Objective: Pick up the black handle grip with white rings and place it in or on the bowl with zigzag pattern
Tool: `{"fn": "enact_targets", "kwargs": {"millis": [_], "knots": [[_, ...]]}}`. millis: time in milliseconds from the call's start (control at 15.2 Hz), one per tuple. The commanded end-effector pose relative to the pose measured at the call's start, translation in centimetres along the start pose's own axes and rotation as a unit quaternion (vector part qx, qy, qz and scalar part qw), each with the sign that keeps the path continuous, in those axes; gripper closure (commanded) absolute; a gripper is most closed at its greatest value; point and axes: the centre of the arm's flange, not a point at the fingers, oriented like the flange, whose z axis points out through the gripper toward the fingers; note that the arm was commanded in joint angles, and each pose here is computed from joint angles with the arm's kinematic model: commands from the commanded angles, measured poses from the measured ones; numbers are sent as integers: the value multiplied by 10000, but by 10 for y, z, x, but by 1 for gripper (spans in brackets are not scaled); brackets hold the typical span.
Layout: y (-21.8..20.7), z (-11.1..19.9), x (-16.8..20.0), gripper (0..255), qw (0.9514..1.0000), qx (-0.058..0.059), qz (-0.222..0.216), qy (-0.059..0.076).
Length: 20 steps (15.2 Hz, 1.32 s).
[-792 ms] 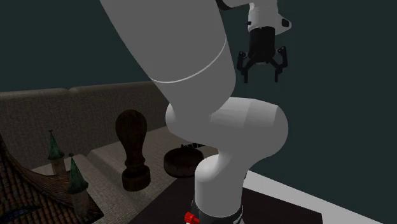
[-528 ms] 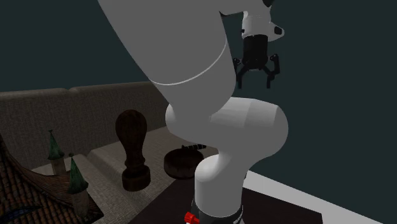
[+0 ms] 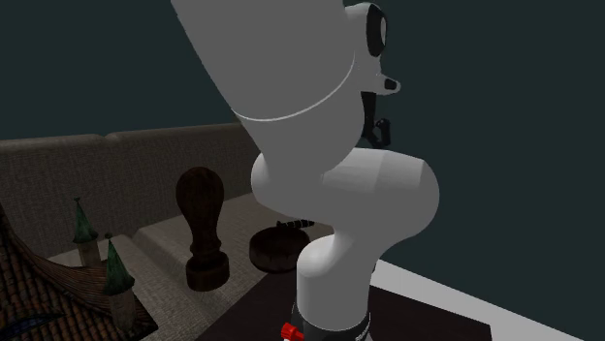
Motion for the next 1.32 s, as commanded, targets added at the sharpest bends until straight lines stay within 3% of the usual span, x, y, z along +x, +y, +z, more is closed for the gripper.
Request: {"fn": "enact_targets", "kwargs": {"millis": [0,594,1254], "knots": [[-20,17,2,0,9999,59,153,44],[-102,91,23,0,9963,295,785,208],[-193,168,61,0,9866,556,1482,390]]}}
